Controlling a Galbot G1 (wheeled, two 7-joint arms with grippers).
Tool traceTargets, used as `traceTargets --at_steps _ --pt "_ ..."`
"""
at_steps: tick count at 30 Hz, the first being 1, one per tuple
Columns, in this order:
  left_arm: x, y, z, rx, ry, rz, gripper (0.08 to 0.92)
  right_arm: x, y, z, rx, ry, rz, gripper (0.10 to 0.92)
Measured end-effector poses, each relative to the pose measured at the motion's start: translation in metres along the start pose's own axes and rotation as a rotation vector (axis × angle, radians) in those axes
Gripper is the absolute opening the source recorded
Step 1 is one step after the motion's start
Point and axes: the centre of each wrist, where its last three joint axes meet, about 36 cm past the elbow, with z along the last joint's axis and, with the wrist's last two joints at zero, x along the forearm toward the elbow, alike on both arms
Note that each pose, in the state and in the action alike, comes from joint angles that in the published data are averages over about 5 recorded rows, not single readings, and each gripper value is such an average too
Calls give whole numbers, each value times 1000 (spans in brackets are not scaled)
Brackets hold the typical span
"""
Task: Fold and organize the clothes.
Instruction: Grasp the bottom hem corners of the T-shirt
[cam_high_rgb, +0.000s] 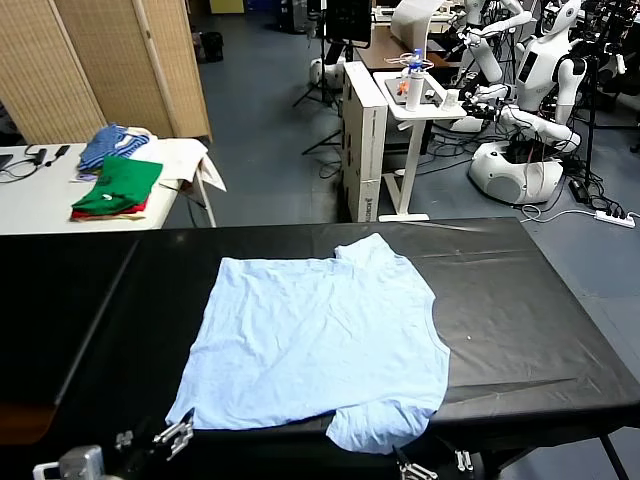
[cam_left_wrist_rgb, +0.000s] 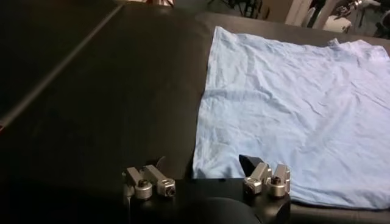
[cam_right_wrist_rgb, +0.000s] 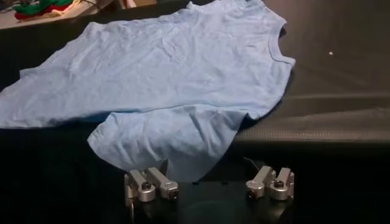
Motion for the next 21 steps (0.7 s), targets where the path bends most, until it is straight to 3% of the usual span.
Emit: traceTargets --at_steps 13,16,21 --pt "0 1 3 -10 10 -6 885 -1 -1 2 0 5 5 635" --pt "0 1 3 -12 13 -10 766 -1 -1 2 -1 6 5 568" --pt "-1 2 5 -14 20 -14 462 -1 -1 3 -2 5 4 365"
